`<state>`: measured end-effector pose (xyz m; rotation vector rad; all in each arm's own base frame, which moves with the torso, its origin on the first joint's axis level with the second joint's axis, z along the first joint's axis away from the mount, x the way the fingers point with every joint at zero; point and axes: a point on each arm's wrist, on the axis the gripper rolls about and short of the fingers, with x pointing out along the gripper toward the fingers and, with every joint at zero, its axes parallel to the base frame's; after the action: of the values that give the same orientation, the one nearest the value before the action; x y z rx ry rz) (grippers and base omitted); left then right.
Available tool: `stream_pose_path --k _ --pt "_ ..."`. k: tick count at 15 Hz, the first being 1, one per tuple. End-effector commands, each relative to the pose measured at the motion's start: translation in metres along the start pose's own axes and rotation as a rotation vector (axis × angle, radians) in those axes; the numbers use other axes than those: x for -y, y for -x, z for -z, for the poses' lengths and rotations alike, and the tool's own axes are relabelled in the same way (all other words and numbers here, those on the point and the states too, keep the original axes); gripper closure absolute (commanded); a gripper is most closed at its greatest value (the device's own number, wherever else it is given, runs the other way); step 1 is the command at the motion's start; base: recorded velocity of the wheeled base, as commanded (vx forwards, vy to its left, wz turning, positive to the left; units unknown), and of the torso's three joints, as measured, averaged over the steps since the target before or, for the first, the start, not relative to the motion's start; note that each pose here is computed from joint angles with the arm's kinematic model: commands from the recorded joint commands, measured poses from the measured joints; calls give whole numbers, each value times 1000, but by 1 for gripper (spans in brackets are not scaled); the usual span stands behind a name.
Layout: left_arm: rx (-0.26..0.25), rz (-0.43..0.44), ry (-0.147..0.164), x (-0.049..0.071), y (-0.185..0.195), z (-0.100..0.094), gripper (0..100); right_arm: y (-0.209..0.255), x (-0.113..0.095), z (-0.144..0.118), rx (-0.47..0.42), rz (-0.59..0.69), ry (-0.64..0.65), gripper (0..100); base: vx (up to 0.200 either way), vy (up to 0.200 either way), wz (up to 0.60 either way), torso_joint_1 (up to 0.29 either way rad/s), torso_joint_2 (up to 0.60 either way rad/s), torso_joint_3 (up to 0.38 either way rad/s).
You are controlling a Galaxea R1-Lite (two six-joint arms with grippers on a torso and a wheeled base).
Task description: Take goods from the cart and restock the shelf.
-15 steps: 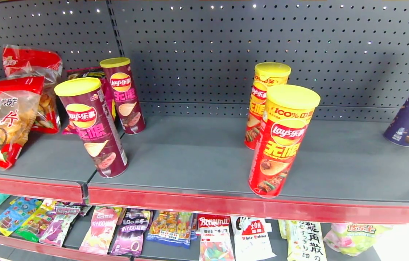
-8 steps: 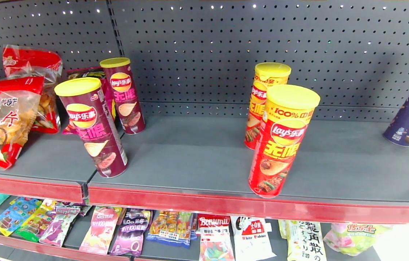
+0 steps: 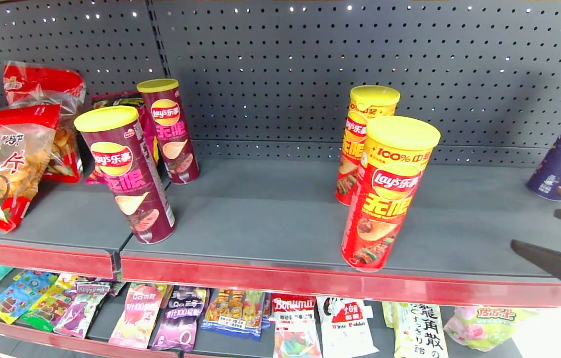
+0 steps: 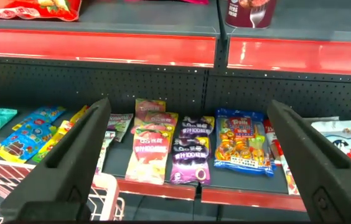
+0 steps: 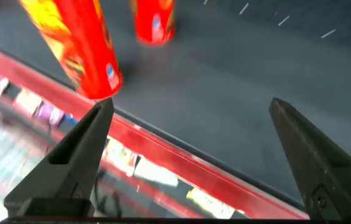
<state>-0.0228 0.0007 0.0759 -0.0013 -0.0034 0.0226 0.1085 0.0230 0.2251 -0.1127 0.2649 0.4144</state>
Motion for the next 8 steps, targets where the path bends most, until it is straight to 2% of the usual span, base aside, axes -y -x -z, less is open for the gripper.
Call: stream_pose_path --k 1,3,8 --pt "1 0 0 0 0 0 0 -46 4 2 -147 -42 -10 0 0 0 0 0 0 0" --pt "1 0 0 0 0 0 0 -80 0 9 -268 -3 9 0 0 0 0 0 0 0" --pt "1 0 0 0 0 0 0 -95 -10 12 -310 -46 29 0 0 0 0 0 0 0"
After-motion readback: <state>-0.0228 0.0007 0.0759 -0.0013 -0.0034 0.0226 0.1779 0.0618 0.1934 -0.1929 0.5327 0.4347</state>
